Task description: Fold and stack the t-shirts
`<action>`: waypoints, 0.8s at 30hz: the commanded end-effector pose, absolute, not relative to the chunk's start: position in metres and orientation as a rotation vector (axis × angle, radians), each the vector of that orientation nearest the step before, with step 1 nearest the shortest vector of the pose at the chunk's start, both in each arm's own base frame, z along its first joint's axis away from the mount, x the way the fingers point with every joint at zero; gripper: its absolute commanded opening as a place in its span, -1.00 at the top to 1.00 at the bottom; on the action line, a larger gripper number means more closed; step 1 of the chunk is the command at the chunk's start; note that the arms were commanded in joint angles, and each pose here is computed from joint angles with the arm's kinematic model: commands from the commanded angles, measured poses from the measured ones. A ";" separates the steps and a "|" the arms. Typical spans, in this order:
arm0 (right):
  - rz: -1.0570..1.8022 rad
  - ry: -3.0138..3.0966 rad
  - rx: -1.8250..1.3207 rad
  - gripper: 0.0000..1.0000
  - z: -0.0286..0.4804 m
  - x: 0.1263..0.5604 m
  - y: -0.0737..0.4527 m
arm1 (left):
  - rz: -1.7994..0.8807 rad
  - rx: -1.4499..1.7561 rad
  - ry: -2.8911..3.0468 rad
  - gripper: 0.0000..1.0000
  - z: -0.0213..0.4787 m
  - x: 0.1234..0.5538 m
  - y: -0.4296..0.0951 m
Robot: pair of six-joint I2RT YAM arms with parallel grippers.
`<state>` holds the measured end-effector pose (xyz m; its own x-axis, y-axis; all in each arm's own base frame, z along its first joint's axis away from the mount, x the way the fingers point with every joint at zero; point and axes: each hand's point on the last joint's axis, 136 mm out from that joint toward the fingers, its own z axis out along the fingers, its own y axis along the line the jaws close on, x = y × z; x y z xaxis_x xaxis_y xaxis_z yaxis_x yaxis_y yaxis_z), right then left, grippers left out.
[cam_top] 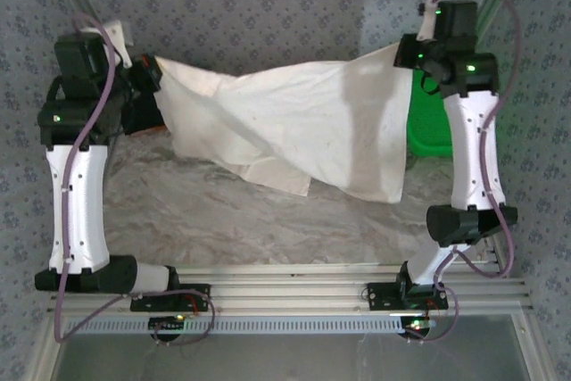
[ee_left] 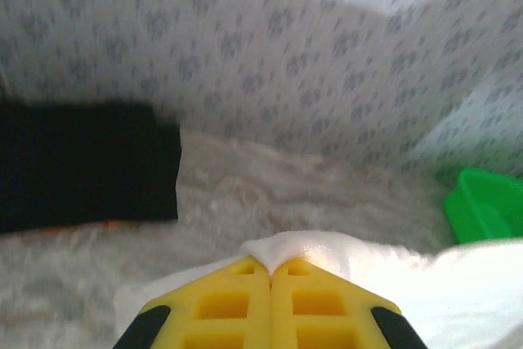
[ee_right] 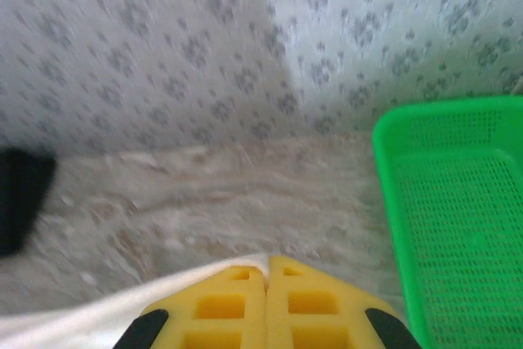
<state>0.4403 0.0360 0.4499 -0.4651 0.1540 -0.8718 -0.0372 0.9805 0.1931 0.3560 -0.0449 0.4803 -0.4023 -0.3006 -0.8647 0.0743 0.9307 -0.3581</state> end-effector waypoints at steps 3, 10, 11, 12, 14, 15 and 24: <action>0.488 1.776 0.087 1.00 0.545 0.405 0.037 | -0.368 -0.089 1.741 1.00 0.562 0.351 -0.041; 0.646 1.522 0.124 1.00 0.623 0.363 0.008 | -0.410 -0.033 1.518 1.00 0.638 0.325 -0.046; 0.664 1.507 0.131 1.00 0.627 0.358 0.004 | -0.415 -0.025 1.500 1.00 0.643 0.321 -0.046; 0.678 1.494 0.136 1.00 0.632 0.352 0.001 | -0.417 -0.019 1.486 1.00 0.647 0.317 -0.047; 0.698 1.479 0.137 1.00 0.638 0.343 -0.004 | -0.414 -0.003 1.473 1.00 0.651 0.310 -0.048; 0.701 1.466 0.120 1.00 0.642 0.338 -0.004 | -0.408 0.003 1.464 1.00 0.654 0.306 -0.048; 0.788 1.388 0.050 1.00 0.667 0.275 0.018 | -0.349 0.010 1.309 1.00 0.693 0.251 -0.038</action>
<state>0.3095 -0.0003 0.6442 -0.0661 0.5316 -0.8444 -0.3812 0.7686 0.5137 0.2956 -0.0478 0.6520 0.0433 -0.2635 -0.9637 0.2638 0.9334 -0.2434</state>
